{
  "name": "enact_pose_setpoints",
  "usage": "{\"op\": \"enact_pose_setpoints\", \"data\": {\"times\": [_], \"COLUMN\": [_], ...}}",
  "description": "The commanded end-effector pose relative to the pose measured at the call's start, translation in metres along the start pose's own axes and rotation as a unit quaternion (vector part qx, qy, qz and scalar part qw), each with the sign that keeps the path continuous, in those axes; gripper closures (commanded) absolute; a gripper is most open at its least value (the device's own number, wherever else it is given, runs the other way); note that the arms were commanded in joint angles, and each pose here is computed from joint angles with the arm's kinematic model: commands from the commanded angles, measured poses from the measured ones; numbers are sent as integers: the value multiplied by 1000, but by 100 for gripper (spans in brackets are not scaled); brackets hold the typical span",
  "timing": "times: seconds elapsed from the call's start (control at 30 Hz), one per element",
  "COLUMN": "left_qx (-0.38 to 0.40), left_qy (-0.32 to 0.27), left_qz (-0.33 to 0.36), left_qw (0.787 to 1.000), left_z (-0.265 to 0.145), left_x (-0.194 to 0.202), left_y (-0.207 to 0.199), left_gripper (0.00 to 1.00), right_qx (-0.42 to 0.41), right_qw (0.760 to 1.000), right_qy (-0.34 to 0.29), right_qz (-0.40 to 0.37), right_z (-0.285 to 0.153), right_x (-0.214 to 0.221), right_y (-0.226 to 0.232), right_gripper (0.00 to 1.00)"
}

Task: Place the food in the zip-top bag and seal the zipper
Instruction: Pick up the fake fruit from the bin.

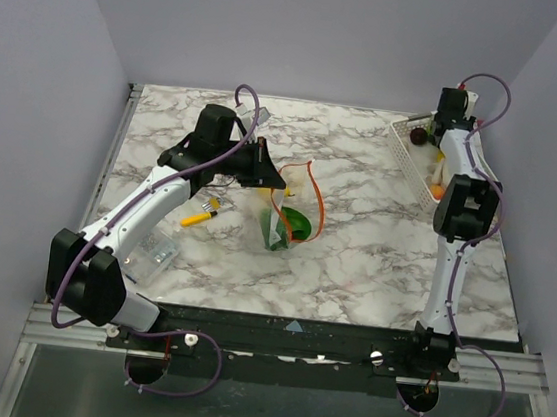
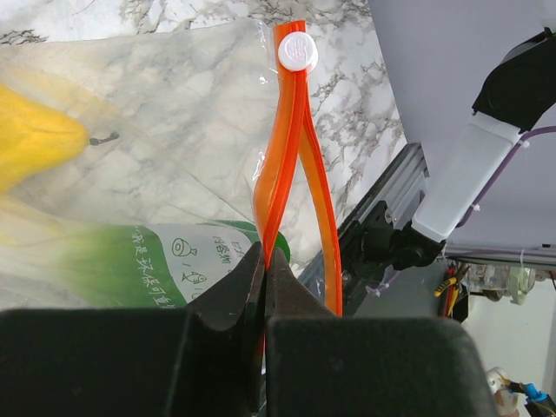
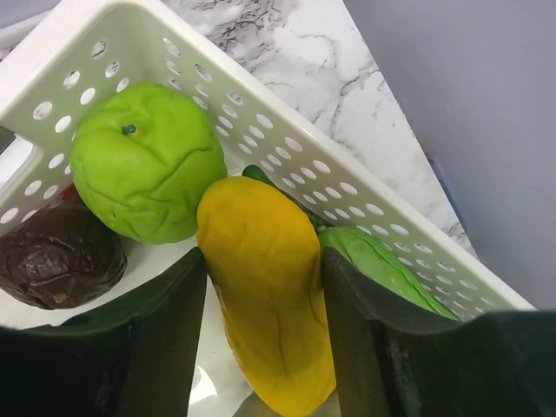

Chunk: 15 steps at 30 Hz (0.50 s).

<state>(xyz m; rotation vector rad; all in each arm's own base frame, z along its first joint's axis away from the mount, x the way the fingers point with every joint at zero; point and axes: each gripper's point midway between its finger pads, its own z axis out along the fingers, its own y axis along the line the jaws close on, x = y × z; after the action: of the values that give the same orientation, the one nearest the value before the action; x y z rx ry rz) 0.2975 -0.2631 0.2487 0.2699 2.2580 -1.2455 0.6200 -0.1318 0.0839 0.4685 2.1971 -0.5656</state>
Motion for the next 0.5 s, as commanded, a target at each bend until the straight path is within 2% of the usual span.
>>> {"op": "enact_pose_setpoints", "data": {"times": [0.0, 0.3, 0.47], "left_qx": [22, 20, 18], "left_qy": [-2, -1, 0], "left_qz": [11, 10, 9], "left_qw": [1000, 1000, 1000], "left_z": [0, 0, 1], "left_x": [-4, -3, -3], "left_y": [-11, -10, -9], "left_gripper": [100, 100, 100], "right_qx": [0, -14, -16], "right_qw": [1000, 998, 994], "right_qy": [3, -41, -85], "right_qz": [1, 36, 66], "right_z": [0, -38, -67], "right_x": [-3, -51, -79], "right_y": [-4, -16, -30], "right_gripper": [50, 64, 67]}}
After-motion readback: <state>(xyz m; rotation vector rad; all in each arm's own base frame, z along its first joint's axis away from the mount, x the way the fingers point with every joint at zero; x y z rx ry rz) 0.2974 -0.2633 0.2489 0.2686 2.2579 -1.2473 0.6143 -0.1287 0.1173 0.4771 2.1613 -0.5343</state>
